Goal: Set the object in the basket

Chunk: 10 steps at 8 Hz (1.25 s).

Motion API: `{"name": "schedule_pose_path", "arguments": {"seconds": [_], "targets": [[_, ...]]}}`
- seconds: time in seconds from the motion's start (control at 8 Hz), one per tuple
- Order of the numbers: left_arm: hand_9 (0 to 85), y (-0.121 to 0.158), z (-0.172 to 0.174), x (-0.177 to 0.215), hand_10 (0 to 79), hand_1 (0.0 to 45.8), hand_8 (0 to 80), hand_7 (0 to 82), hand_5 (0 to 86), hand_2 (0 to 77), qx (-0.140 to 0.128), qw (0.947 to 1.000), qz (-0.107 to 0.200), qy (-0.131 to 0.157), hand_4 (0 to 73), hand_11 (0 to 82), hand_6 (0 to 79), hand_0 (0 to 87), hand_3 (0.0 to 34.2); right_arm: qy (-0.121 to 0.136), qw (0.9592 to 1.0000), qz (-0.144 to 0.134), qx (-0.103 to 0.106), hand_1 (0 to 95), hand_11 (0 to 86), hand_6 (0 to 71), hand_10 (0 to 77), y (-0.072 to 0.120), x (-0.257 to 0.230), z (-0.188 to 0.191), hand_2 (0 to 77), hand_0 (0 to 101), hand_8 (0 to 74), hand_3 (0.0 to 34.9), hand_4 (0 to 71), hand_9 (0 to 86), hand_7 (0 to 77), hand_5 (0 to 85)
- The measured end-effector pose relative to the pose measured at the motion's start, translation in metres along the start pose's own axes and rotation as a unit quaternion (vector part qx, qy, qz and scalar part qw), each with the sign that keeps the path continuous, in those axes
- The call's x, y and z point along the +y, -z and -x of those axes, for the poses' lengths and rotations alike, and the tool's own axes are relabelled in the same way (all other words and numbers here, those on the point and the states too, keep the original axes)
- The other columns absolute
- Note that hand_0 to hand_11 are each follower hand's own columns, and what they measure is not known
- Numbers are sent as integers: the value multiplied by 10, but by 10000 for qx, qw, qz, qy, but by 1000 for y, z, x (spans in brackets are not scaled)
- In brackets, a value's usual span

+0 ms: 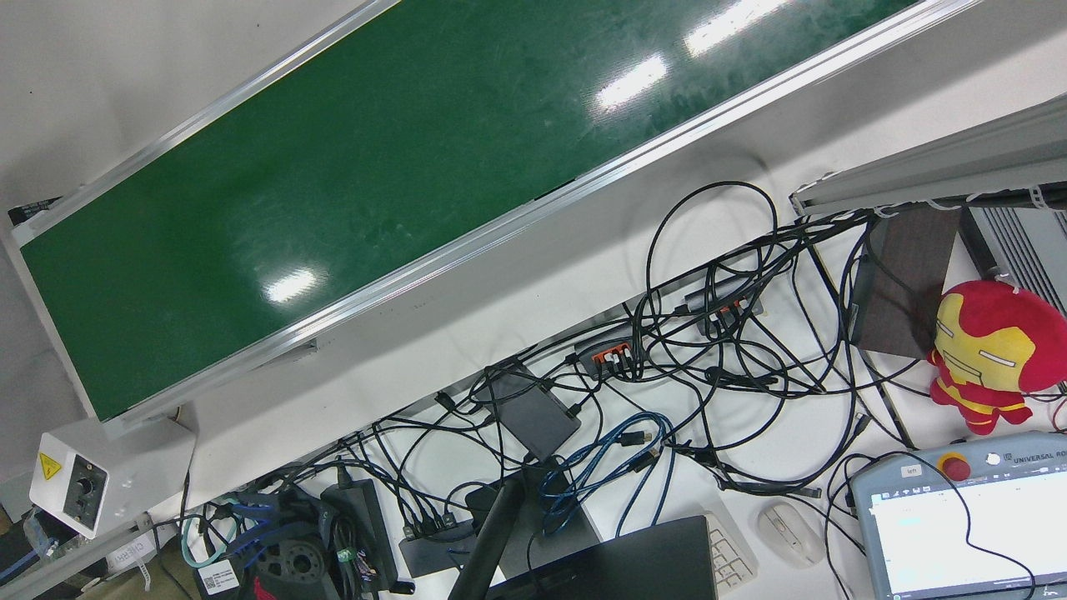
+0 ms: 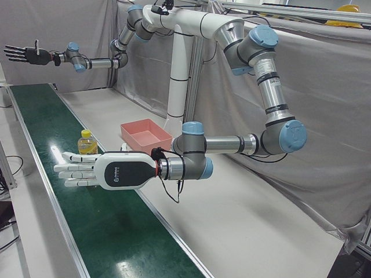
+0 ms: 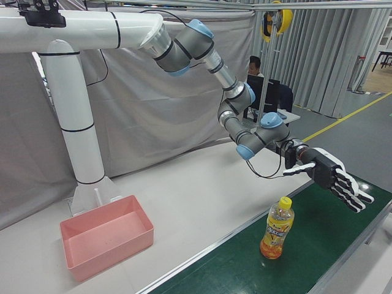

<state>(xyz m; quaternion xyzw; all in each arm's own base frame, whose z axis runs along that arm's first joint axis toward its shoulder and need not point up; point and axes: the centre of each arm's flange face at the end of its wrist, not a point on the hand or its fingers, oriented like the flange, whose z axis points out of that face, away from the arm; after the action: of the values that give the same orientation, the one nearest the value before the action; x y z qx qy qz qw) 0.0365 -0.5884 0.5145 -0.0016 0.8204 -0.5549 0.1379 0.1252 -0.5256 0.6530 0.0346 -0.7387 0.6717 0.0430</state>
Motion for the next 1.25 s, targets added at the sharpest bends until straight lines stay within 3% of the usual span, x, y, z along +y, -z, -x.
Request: {"name": "schedule_pose_path", "arguments": {"seconds": [0.12,0.25,0.38,0.5,0.62,0.75,0.88,1.0,1.25], "targets": [[55,-2,17,1,22,131,44,5,207,5,-72,9999,-26,73,5,65,0,790,9,0,10000,0,2,0,0,0,0,0,0,0,0,3,0,2,0,0,5,0],[55,-4,38,4,22,185,49,5,202,5,-115,9998,-58,145,11,65,0,690,20,0,10000,0,1,0,0,0,0,0,0,0,0,0,0,2,0,0,5,0],[55,-7,65,9,22,185,49,5,202,5,-163,9996,-82,232,11,65,0,618,33,0,10000,1,2,0,0,0,0,0,0,0,0,1,0,2,0,0,5,0],[55,-9,91,15,22,284,44,5,202,196,-201,9992,-86,320,22,44,0,588,43,0,10000,1,1,0,0,0,0,0,0,0,0,3,0,2,0,0,5,0],[55,-11,110,21,22,284,44,5,202,196,-233,9990,-71,385,22,44,0,588,43,0,10000,0,-1,0,0,0,0,0,0,0,0,1,0,2,0,0,5,0],[49,-15,121,27,11,229,44,5,202,142,-255,9987,-42,430,22,44,0,634,43,0,10000,0,-2,0,0,0,0,0,0,0,0,1,0,2,0,0,5,0],[49,-19,127,32,11,125,44,5,202,11,-263,9986,-3,460,27,44,0,805,41,0,10000,0,-3,0,0,0,0,0,0,0,0,3,0,2,0,0,5,0],[49,-24,129,38,5,82,44,5,202,5,-262,9985,40,483,27,33,0,806,42,0,10000,4,-1,0,0,0,0,0,0,0,0,3,0,2,0,0,5,0],[49,-46,133,57,5,65,44,5,185,5,-277,9983,83,500,27,22,0,799,43,0,10000,7,-2,0,0,0,0,0,1,0,0,2,0,2,0,0,5,0]]}}
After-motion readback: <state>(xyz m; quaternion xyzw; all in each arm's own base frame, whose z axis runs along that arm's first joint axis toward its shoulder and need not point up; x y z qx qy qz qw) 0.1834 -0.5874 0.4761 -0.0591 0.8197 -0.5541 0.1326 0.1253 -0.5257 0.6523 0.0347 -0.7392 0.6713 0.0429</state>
